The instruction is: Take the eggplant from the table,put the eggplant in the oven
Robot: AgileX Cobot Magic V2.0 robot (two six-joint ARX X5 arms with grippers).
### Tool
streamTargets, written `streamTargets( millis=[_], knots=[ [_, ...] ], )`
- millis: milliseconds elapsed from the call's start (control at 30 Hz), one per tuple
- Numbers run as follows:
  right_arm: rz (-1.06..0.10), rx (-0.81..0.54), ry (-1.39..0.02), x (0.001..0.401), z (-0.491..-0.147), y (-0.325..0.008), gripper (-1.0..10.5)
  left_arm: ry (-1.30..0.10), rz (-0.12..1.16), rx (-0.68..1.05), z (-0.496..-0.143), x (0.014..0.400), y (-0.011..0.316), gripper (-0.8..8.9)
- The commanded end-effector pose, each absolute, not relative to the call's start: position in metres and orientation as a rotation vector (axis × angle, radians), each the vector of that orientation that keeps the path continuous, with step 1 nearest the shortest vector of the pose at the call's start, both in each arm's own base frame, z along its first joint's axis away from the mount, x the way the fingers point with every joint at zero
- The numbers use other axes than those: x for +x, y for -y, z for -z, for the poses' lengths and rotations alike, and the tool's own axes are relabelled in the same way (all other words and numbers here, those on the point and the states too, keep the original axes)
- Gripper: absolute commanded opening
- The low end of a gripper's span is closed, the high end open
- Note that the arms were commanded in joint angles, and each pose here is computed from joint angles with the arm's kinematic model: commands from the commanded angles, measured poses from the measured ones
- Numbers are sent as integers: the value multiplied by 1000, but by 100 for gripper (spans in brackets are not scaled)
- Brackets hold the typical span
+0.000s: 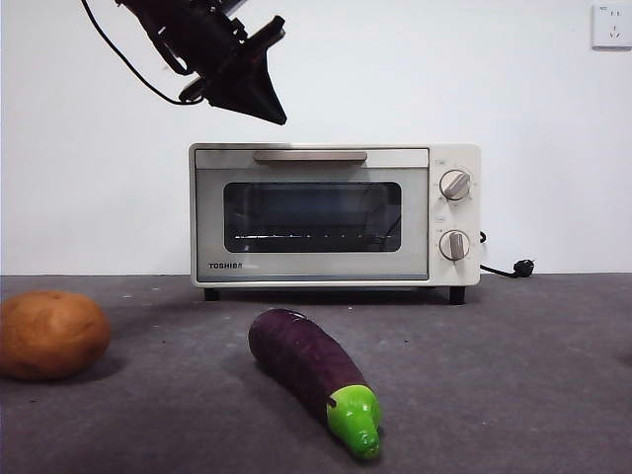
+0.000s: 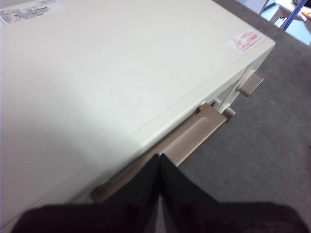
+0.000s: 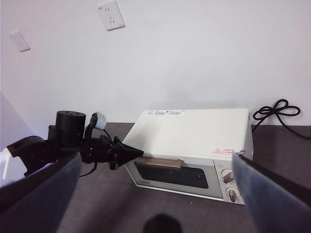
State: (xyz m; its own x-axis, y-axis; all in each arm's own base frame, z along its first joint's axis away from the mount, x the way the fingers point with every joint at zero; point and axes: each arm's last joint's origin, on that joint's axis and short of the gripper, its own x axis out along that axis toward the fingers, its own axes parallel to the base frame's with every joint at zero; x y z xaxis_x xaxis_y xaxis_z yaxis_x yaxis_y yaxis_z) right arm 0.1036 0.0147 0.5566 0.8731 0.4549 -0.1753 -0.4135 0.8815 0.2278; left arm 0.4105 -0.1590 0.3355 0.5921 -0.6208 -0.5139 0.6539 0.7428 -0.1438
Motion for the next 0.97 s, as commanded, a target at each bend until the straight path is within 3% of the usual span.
streamTargets(
  millis=[33, 967],
  knots=[
    [-461, 195, -228, 102, -557, -15, 598, -573, 762, 105, -327, 414, 165, -6],
    [-508, 213, -296, 100, -551, -16, 594, -573, 701, 194, -313, 422, 169, -6]
  ],
)
